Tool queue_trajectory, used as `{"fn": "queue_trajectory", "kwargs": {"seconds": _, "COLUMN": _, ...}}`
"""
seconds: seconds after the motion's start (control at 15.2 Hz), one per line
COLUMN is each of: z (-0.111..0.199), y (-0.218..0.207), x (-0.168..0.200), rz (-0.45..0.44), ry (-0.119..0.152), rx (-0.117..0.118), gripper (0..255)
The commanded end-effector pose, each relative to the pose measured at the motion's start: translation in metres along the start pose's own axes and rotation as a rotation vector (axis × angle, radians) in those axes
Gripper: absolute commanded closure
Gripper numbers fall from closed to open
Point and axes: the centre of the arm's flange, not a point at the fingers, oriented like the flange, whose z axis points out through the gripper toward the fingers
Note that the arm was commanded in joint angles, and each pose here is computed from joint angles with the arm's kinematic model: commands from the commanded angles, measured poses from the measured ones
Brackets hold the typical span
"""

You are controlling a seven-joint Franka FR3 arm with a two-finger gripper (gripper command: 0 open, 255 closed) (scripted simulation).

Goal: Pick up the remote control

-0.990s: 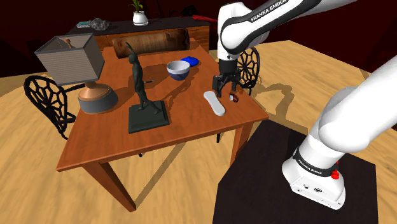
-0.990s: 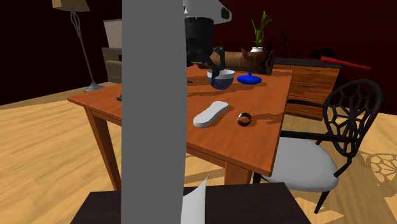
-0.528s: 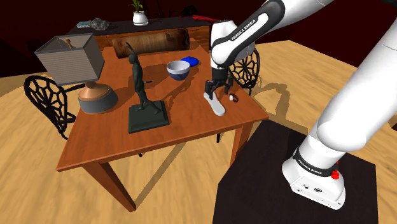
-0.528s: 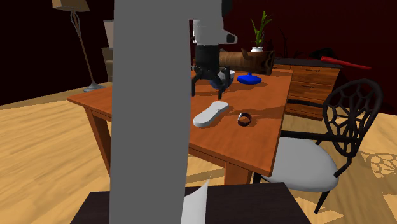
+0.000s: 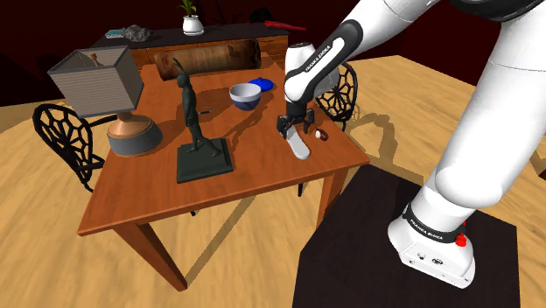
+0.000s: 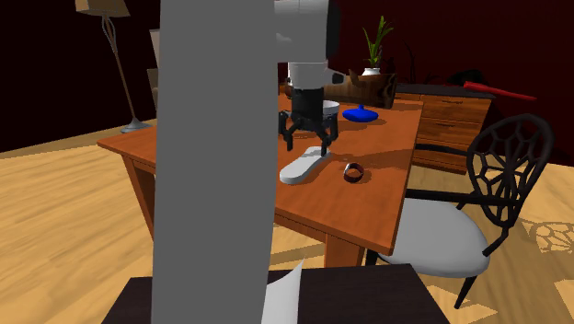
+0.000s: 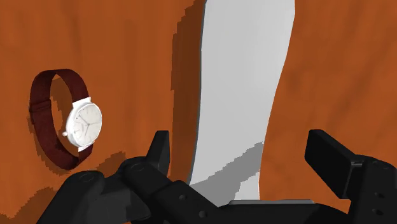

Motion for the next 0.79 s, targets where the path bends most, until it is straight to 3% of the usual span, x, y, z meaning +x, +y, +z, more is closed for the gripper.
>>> {"fn": "queue_trajectory", "kwargs": {"seconds": 0.0, "z": 0.011, "y": 0.0, "x": 0.001, "rz": 0.001, "ry": 0.001, "rx": 0.0, "gripper": 0}}
{"fn": "queue_trajectory", "kwargs": {"seconds": 0.26, "z": 0.024, "y": 0.0, "x": 0.0, "rz": 0.001, "ry": 0.001, "rx": 0.0, "gripper": 0}}
{"fn": "queue_trajectory", "kwargs": {"seconds": 0.33, "z": 0.024, "y": -0.001, "x": 0.001, "rz": 0.001, "ry": 0.001, "rx": 0.0, "gripper": 255}}
{"fn": "queue_trajectory", "kwargs": {"seconds": 0.73, "z": 0.024, "y": -0.001, "x": 0.0, "rz": 0.001, "ry": 0.001, "rx": 0.0, "gripper": 255}}
